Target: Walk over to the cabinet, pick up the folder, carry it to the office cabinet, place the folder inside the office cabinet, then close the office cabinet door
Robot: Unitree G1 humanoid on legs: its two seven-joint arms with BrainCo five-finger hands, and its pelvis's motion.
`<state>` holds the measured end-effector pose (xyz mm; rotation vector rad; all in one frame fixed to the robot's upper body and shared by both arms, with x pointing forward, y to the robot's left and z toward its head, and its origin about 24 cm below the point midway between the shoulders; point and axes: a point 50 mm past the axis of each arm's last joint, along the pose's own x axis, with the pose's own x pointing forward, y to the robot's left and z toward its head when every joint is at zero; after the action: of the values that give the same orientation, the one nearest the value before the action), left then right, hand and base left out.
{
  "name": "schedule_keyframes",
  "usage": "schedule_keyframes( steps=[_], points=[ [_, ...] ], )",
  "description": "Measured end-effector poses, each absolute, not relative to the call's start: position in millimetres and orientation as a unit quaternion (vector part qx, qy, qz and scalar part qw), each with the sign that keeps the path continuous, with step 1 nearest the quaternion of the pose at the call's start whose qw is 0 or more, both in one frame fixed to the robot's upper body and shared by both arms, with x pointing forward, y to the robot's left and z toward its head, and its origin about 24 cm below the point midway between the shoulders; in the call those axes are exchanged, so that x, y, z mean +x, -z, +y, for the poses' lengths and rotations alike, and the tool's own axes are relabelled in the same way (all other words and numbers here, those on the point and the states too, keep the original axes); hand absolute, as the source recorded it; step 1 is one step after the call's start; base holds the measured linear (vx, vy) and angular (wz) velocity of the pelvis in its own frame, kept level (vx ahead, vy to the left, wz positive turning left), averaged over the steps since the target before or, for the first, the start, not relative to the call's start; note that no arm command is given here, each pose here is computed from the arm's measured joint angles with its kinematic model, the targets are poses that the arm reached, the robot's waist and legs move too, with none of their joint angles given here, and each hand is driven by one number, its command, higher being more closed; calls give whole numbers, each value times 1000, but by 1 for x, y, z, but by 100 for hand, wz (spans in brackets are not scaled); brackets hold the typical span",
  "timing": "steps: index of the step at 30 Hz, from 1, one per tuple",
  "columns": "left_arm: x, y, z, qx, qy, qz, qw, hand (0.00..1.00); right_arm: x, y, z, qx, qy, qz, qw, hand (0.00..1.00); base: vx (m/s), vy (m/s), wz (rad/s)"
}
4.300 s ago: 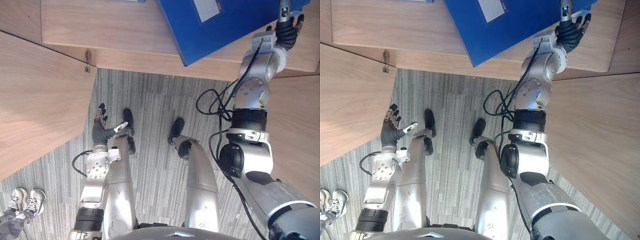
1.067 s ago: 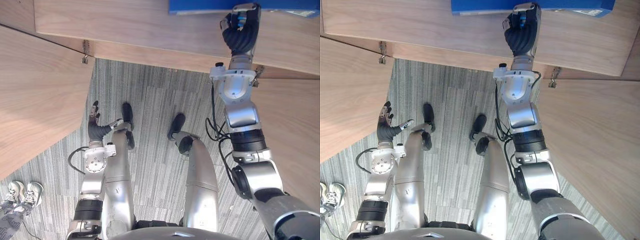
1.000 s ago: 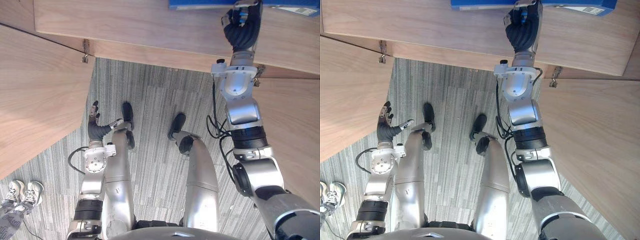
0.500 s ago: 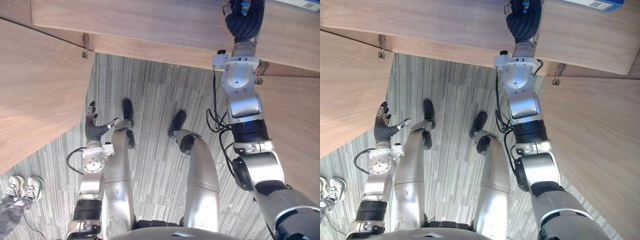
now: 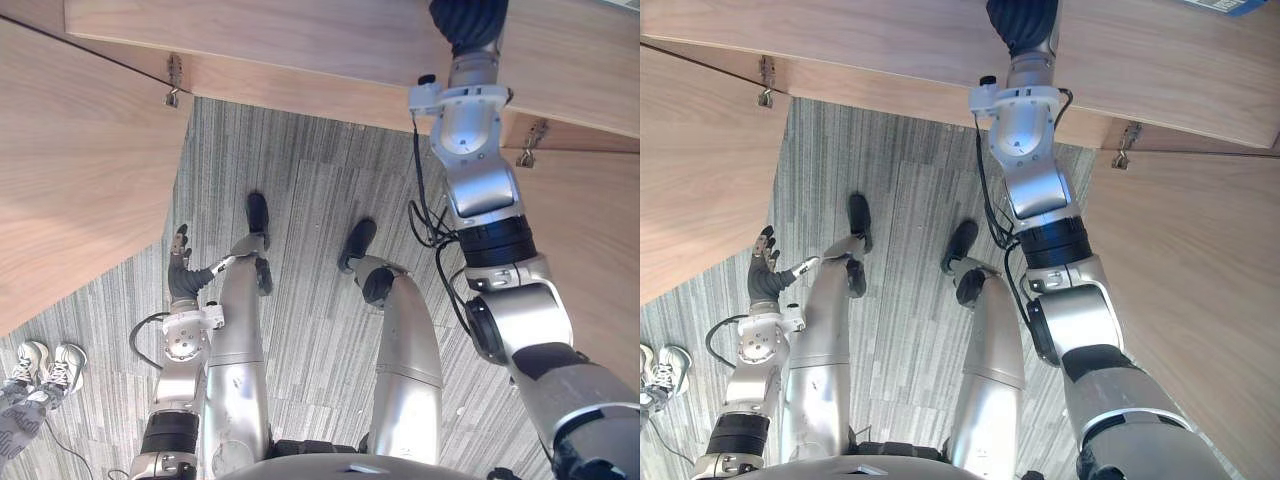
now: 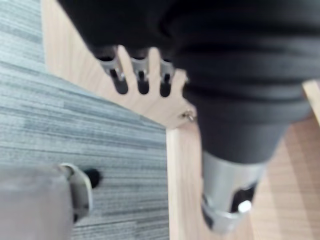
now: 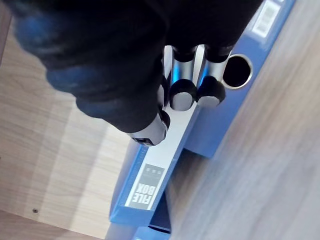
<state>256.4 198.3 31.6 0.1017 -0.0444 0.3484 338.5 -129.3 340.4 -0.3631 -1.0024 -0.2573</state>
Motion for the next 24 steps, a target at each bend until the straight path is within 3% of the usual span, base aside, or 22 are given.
schedule_keyframes(
  steps=[11,15,24],
  points=[
    [256,-32,199,40,-179,-24,983,0,338,-364,-127,-100,102,-488,861,100,-8,-5,3],
    [257,-32,199,30,-184,-25,982,0,342,-365,-140,-33,106,-468,877,100,-36,-9,-1],
    [258,-35,199,30,-184,-29,982,0,339,-350,-162,-27,135,-463,876,100,-22,-2,-2]
  ],
)
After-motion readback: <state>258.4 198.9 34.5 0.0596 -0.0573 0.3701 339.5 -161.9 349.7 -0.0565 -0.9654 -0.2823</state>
